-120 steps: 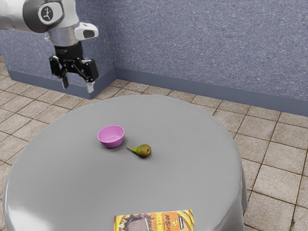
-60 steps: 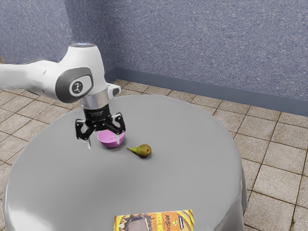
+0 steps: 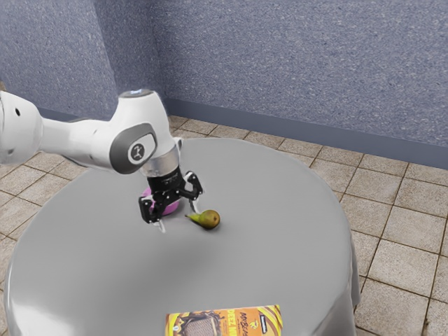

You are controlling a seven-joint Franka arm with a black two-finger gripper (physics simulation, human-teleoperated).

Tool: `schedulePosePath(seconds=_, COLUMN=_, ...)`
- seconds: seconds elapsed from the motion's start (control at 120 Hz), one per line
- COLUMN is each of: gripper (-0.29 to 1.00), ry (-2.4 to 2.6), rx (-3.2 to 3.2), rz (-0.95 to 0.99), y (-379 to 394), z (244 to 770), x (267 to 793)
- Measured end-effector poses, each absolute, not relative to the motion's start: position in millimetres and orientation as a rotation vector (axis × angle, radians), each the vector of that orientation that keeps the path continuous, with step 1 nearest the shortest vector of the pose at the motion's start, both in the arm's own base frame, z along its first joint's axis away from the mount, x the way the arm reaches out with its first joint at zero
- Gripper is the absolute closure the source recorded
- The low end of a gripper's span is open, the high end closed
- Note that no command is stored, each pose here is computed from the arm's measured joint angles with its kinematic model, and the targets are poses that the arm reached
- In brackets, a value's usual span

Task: Place the pear in the bowl.

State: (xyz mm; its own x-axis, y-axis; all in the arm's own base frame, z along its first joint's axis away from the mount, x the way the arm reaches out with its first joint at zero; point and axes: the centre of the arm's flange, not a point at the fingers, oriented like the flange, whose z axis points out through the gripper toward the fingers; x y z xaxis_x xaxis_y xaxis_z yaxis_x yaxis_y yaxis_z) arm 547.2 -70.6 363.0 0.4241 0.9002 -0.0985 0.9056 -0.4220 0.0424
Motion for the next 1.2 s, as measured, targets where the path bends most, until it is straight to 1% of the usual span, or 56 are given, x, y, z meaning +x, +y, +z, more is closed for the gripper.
schedulePosePath(seconds=0.117, gripper=0.00, ry=1.770, rx=2.477, rz=-0.081, y=-51, z=353, x=561)
schedulePosePath(seconds=0.267, gripper=0.00, ry=1.851, rx=2.399, rz=-0.073, y=-55, z=340, x=587)
schedulePosePath(seconds=0.467, gripper=0.00, ry=1.956, rx=2.311, rz=-0.076, y=-59, z=328, x=608)
schedulePosePath(seconds=0.608, gripper=0.00, ry=2.023, rx=2.264, rz=-0.100, y=-60, z=305, x=624)
schedulePosePath(seconds=0.833, gripper=0.00, ry=2.081, rx=2.204, rz=-0.085, y=-60, z=300, x=642)
schedulePosePath(seconds=0.95, gripper=0.00, ry=2.107, rx=2.191, rz=-0.089, y=-60, z=288, x=650)
schedulePosePath(seconds=1.2, gripper=0.00, ry=2.149, rx=2.160, rz=-0.098, y=-61, z=275, x=658)
